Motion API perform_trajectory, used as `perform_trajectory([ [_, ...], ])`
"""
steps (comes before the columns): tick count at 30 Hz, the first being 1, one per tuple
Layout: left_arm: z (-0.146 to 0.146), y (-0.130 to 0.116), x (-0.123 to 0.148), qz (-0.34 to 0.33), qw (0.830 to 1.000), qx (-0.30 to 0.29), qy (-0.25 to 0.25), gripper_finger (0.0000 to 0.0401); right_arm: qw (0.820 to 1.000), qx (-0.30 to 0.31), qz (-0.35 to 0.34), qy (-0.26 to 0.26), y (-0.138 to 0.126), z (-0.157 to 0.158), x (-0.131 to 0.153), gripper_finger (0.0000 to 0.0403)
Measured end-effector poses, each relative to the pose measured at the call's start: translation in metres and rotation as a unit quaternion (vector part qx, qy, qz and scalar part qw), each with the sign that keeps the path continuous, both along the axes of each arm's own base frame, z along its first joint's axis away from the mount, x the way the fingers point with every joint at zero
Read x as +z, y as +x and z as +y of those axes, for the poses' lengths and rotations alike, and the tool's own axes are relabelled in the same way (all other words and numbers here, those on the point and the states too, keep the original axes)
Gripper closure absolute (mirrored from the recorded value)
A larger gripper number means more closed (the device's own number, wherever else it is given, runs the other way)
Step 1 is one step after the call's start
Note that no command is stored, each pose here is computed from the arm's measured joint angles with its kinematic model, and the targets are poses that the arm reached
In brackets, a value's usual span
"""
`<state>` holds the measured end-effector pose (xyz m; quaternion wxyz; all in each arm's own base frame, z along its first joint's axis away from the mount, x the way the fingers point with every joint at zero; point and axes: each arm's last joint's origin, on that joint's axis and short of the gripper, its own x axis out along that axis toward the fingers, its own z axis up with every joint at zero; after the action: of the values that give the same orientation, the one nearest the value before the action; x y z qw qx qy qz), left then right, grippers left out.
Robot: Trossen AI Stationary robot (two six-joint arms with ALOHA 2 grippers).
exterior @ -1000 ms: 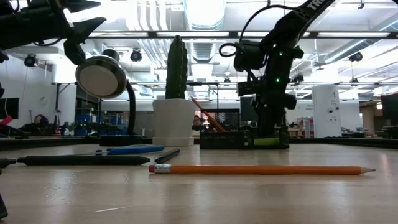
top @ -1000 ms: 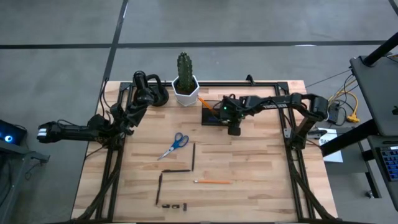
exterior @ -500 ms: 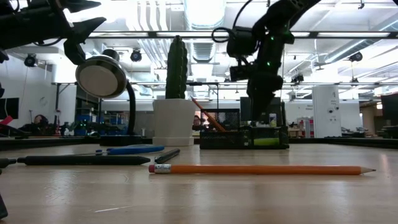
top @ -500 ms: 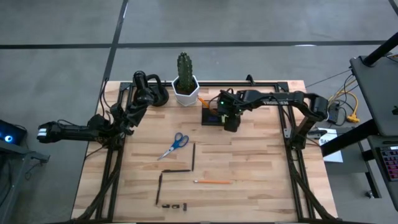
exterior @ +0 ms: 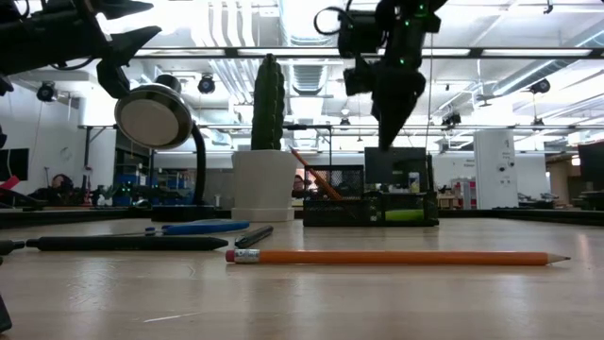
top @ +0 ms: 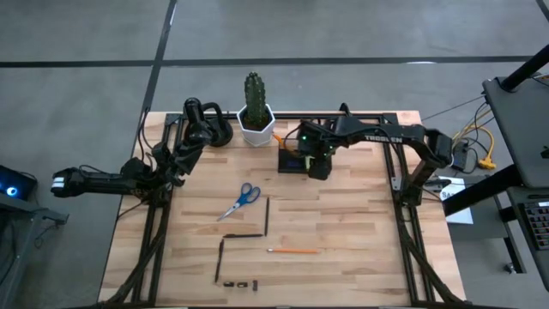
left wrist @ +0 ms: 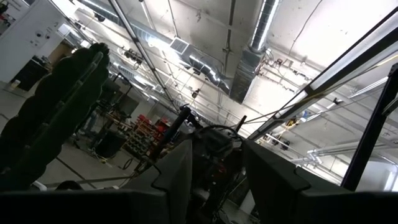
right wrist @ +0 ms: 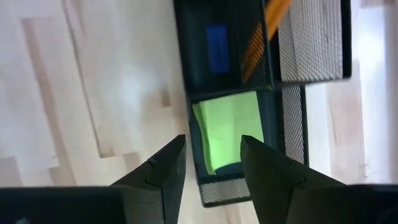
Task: Pick and place office supplies into organizer
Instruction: Put the pencil into the left section of the desk organizer
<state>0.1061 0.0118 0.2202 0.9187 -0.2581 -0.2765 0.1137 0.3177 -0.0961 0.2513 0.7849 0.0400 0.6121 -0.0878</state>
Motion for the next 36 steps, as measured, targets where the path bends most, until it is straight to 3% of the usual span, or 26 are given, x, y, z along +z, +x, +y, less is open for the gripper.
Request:
perform_trajectory([
  [13, 0.000, 0.000, 0.000, 0.002, 1.000, 0.000, 0.000, 0.0271, 0.998, 0.058, -0.036, -0.008, 0.015, 0.038, 0.020, 0.0271],
  [27, 0.000, 0.001, -0.001, 0.005, 1.000, 0.000, 0.000, 0.0271, 0.996, 0.066, -0.053, 0.011, 0.016, 0.085, 0.028, 0.0263],
  [36, 0.000, 0.001, -0.001, 0.006, 1.000, 0.000, 0.000, 0.0271, 0.992, 0.072, -0.102, 0.031, 0.018, 0.123, 0.038, 0.0262],
])
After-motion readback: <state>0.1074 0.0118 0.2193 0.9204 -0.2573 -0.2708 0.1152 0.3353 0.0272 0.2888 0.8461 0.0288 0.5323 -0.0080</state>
